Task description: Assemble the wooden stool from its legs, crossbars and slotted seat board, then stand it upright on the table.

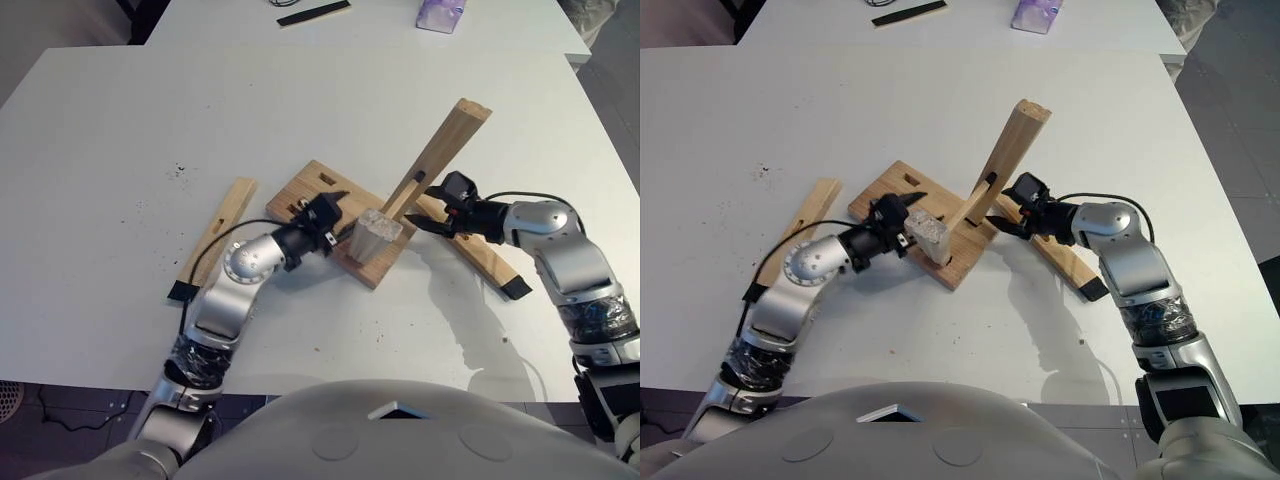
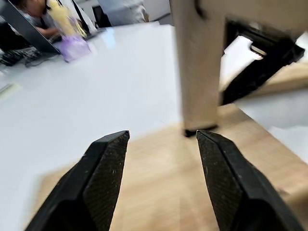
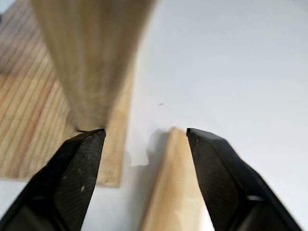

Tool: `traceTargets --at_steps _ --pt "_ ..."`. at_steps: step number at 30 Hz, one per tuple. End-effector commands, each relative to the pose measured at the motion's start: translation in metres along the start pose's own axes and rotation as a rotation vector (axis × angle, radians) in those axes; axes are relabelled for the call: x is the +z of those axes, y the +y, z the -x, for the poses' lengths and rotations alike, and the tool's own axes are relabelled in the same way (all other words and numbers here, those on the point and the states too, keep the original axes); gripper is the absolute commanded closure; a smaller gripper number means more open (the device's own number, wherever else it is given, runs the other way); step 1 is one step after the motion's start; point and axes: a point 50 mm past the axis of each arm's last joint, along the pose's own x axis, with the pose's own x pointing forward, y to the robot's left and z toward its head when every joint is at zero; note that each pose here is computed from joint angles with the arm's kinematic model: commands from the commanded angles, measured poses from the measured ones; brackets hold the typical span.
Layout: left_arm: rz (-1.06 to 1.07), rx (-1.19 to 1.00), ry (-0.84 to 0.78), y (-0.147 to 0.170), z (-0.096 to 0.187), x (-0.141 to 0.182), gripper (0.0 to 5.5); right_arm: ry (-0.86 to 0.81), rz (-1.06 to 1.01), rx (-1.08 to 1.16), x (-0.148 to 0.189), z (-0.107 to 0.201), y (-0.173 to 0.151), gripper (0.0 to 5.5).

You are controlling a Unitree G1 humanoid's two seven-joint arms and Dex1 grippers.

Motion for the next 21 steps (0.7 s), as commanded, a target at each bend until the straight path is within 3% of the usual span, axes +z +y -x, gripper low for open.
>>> traceTargets --at_steps 1,5,9,14,21 --pt "-0.169 0.105 -0.03 0.061 0.003 0.02 2.89 0.023 0.015 0.194 -0.003 0.037 0.025 2.39" --pt "-0.304 0.068 -0.005 0.087 -0.011 0.004 2.89 0.051 -0.012 0.451 -0.01 0.053 0.066 2.39" --pt "-0.423 -0.113 0.033 0.069 -0.031 -0.029 2.89 0.049 -0.044 0.564 -0.012 0.042 0.093 2.39" --pt "-0.547 -0.317 0.165 0.046 -0.024 -0.083 2.89 0.02 -0.08 0.477 -0.013 0.002 0.102 2.39" --pt "-0.481 -0.363 0.216 0.045 -0.005 -0.105 2.89 -0.01 -0.158 0.266 -0.011 -0.011 0.079 2.39"
